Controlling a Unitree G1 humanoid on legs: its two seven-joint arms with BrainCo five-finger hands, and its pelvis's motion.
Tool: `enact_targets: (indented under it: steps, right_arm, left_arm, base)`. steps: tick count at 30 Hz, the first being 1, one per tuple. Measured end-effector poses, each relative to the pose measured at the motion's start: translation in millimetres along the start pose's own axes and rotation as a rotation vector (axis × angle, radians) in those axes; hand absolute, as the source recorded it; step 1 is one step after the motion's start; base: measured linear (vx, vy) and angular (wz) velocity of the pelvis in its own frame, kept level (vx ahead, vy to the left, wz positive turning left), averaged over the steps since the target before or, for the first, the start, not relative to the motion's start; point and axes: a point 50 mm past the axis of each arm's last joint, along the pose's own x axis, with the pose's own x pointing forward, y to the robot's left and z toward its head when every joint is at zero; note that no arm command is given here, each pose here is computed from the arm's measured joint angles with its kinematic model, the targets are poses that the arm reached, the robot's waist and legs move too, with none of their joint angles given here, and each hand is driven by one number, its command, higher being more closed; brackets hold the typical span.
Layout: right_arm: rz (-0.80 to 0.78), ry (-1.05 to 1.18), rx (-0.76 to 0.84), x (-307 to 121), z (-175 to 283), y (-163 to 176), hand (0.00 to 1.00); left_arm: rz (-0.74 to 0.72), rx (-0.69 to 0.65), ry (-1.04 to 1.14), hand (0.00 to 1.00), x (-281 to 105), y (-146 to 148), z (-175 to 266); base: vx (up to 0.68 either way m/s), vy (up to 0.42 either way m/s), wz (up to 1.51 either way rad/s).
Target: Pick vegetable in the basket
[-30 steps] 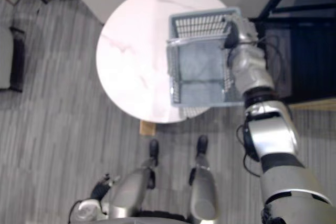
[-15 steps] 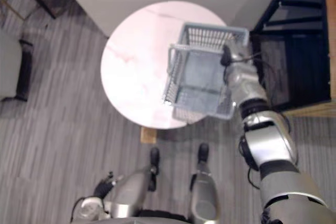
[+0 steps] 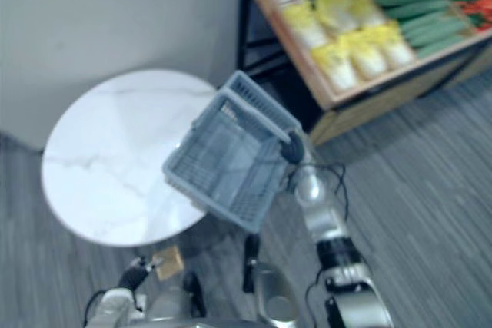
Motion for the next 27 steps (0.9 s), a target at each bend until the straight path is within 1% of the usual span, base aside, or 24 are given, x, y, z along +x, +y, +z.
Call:
enact_targets:
  steps: [2,4,6,8,10,12,14,18,21,22,25,27]
  right_arm:
    - [0.009,0.048,0.044,-14,-13,8,1.00]
    - [0.036,0.072,0.088,-23,-15,22,1.00]
    - [0.036,0.142,0.112,-42,-34,26,1.00]
    - [0.034,0.197,0.120,-48,-46,27,1.00]
    - [0.050,0.273,0.105,-62,-64,29,1.00]
    - [0.073,0.410,0.085,-93,-93,31,1.00]
    - [0.058,0.504,0.097,-115,-111,27,1.00]
    - [-0.009,0.662,0.173,-150,-136,20,1.00]
    - [0.000,0.777,0.164,-165,-156,22,1.00]
    - [-0.003,0.887,0.168,-182,-173,21,1.00]
    - [-0.018,1.003,0.171,-204,-186,20,1.00]
    - [-0.040,1.081,0.178,-217,-195,16,1.00]
  left_arm:
    - [0.020,0.008,0.002,0.00,1,6,2]
    - [0.041,-0.040,0.055,0.00,-4,5,-14]
    - [0.039,-0.017,0.072,0.00,-5,5,-18]
    - [0.035,-0.002,0.086,0.00,-7,6,-23]
    - [0.019,-0.012,0.096,0.00,-7,-1,-25]
    - [-0.010,-0.030,0.108,0.00,-8,-15,-27]
    - [-0.037,-0.039,0.106,0.00,-9,-26,-25]
    - [-0.052,-0.055,0.112,0.00,-9,-35,-25]
    - [-0.021,-0.087,0.104,0.00,-9,-30,-24]
    - [0.005,-0.109,0.102,0.00,-9,-28,-24]
    - [0.017,-0.121,0.080,0.00,-9,-27,-20]
    - [0.029,-0.154,0.047,0.00,-8,-25,-13]
  base:
    - [-0.10,0.017,-1.46]
    - [-0.24,-0.047,-2.46]
    - [-0.10,-0.040,-2.29]
    - [0.02,-0.128,-2.02]
    - [0.03,-0.225,-1.99]
    - [0.05,-0.152,-1.52]
    - [0.00,-0.081,-1.04]
    - [-0.02,-0.053,-1.03]
    - [0.03,-0.023,-1.07]
    - [0.06,-0.021,-0.85]
    - [0.05,0.000,-0.35]
    - [0.12,0.050,-0.42]
